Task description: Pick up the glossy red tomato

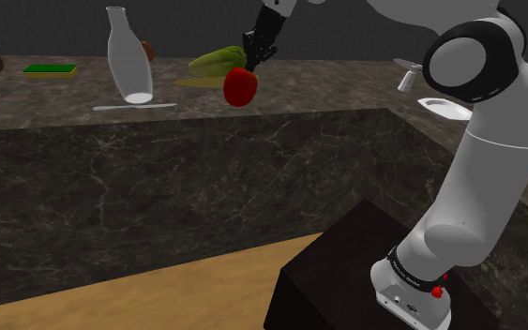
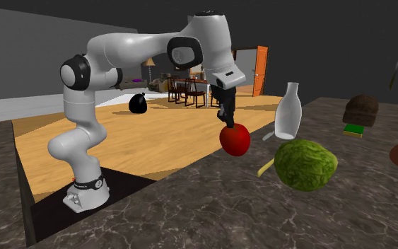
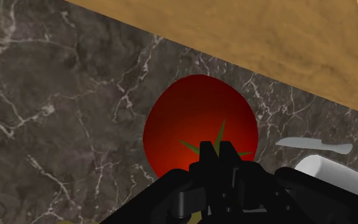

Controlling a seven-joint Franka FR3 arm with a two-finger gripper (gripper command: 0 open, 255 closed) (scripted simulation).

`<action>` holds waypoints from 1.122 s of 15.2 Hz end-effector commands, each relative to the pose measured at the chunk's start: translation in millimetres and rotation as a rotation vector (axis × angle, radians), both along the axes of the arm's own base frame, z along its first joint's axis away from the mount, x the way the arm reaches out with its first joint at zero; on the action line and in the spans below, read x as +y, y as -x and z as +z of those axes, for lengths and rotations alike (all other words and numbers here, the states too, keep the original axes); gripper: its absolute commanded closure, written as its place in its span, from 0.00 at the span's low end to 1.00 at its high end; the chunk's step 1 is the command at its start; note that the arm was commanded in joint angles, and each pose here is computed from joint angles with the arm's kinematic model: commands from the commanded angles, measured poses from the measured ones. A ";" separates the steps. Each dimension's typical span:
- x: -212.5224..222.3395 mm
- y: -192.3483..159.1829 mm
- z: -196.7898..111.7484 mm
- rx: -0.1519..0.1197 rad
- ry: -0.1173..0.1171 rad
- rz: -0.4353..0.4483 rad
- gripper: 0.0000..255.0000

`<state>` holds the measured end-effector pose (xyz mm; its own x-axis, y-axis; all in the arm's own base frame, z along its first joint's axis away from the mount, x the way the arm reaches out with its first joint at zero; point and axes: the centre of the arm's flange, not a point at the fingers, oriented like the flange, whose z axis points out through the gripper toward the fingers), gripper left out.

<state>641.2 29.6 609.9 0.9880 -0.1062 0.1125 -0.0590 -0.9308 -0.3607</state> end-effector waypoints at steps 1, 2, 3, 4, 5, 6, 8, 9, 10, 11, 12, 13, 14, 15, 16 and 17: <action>0.2 0.1 -0.7 0.001 0.000 0.000 1.00; 0.2 0.1 4.6 0.001 0.000 0.000 1.00; 0.2 0.1 9.9 0.001 0.000 0.000 1.00; 0.2 0.1 15.1 0.001 0.000 0.000 1.00; 0.2 0.1 20.4 0.001 0.000 0.000 1.00; 0.2 0.1 25.7 0.001 0.000 0.000 1.00; 0.2 0.1 36.2 0.001 0.000 0.000 1.00; 0.2 0.1 41.5 0.001 0.000 0.000 1.00; 0.2 0.1 46.8 0.001 0.000 0.000 1.00; 0.2 0.1 52.1 0.001 0.000 0.000 1.00; 0.2 0.1 57.4 0.001 0.000 0.000 1.00; 0.2 0.1 62.6 0.001 0.000 0.000 1.00; 0.2 0.1 67.9 0.001 0.000 0.000 1.00; 0.2 0.1 73.2 0.001 0.000 0.000 1.00; 0.2 0.1 78.5 0.001 0.000 0.000 1.00; 0.2 0.1 79.3 0.001 0.000 0.000 1.00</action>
<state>640.6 30.4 686.4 0.9881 -0.1063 0.1116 -0.0594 -0.9308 -0.3607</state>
